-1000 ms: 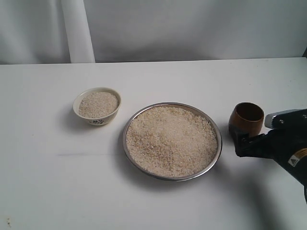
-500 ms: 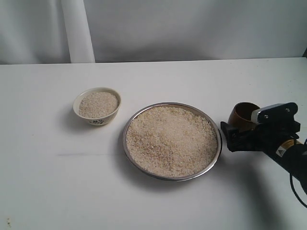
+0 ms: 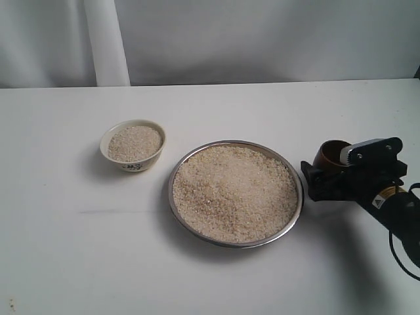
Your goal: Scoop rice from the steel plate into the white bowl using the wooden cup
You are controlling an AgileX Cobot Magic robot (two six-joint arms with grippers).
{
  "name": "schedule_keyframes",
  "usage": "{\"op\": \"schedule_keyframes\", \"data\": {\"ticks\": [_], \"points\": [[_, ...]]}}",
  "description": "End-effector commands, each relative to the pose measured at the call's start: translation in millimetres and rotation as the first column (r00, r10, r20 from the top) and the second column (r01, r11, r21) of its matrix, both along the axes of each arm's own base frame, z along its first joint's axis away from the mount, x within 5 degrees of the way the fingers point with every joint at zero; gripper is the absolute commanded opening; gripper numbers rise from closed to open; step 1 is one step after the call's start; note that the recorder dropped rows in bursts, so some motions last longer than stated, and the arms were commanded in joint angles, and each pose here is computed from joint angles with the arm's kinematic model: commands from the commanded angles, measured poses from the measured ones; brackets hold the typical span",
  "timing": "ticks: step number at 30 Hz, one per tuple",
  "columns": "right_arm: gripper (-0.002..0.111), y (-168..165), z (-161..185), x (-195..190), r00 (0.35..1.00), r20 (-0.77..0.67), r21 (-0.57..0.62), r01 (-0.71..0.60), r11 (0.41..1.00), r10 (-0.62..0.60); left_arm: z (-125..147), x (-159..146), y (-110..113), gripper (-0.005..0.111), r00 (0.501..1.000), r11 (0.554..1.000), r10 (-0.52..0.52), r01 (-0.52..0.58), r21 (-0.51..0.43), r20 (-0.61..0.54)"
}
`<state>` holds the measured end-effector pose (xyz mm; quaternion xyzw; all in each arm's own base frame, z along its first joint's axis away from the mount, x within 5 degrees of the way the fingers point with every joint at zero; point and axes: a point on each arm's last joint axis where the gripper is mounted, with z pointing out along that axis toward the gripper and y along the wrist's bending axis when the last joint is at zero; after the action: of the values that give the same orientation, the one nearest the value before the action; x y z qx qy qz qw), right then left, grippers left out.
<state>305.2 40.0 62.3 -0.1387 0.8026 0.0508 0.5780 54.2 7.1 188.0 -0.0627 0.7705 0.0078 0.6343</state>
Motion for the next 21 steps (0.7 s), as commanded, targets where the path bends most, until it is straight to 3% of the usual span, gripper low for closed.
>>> {"op": "schedule_keyframes", "data": {"ticks": [1,21], "points": [[0.105,-1,1,1,1.0,0.011,-0.008,0.005,1.0,-0.004,0,0,0,0.0,1.0,1.0,-0.006,0.006,-0.007,0.005],[0.105,1,-10,13,1.0,-0.017,-0.016,-0.015,1.0,0.015,0,0,0,0.0,1.0,1.0,-0.005,0.005,-0.011,0.005]]}}
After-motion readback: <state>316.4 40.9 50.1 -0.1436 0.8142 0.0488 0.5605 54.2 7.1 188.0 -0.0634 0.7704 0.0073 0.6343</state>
